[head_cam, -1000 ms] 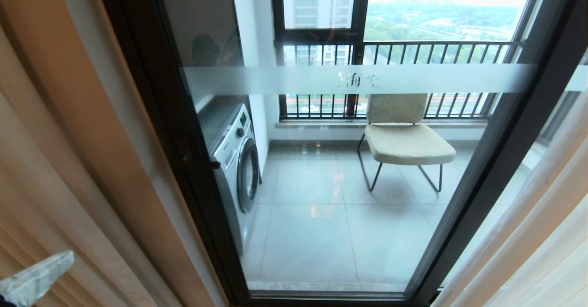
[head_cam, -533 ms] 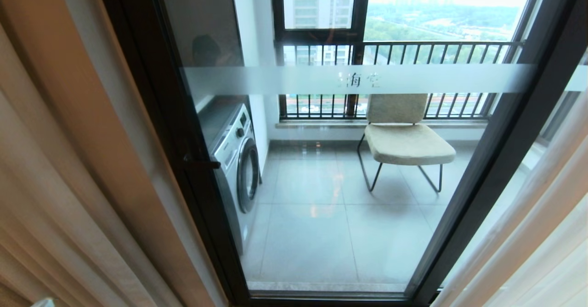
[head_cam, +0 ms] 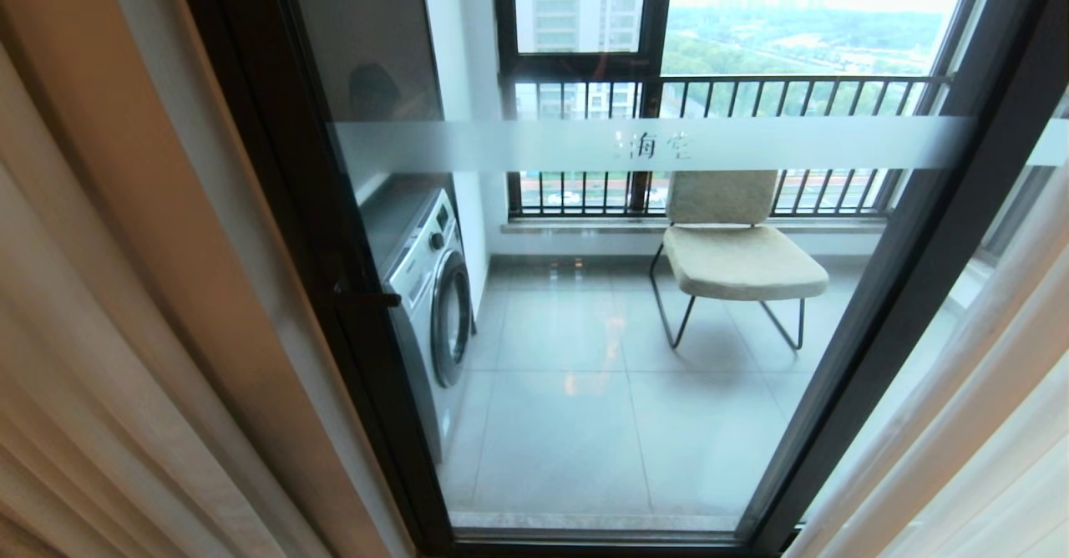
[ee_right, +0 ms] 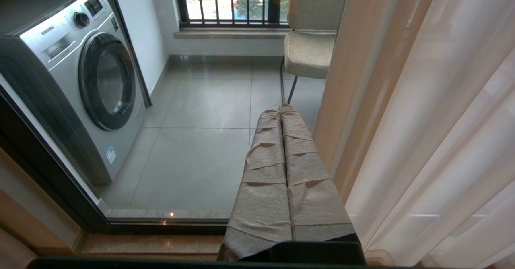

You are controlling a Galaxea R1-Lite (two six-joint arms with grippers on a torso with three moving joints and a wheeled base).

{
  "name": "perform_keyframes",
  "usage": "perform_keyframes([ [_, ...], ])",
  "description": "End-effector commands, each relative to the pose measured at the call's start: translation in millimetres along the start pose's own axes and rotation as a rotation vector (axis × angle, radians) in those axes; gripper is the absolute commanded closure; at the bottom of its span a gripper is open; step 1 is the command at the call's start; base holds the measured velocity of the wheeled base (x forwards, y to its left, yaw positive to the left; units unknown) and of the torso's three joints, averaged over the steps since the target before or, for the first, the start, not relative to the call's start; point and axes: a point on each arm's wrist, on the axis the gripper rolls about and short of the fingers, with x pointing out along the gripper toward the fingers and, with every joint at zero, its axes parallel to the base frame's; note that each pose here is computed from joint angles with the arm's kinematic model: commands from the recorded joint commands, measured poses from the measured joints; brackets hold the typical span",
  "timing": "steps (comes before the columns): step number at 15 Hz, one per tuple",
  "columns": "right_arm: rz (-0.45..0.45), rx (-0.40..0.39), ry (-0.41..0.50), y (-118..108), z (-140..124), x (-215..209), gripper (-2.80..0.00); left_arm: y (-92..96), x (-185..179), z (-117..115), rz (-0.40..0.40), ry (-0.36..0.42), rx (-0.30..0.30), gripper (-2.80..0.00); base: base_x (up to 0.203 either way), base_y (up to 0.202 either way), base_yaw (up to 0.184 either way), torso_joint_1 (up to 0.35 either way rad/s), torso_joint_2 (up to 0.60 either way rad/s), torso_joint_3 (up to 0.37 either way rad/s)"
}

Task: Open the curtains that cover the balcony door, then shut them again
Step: Pull the inner curtains open on both sides

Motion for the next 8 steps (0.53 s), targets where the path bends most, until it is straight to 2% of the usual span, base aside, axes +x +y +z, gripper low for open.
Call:
perform_keyframes([
  [1,-0.001,-0.001,0.001,0.0,0.1,0.1,0.00,0.3,-6.4,-2.0,0.000,-0.082,-0.005,0.00,0.000,0.000,0.000,0.000,0.00,0.000],
  [3,-0.001,-0.001,0.001,0.0,0.1,0.1,0.00,0.5,-10.4,-4.0,-0.003,-0.132,-0.007,0.00,0.000,0.000,0.000,0.000,0.00,0.000],
  [8,0.000,-0.001,0.001,0.0,0.1,0.1,0.00,0.5,-10.5,-4.1,-0.003,-0.132,-0.007,0.00,0.000,0.000,0.000,0.000,0.00,0.000],
])
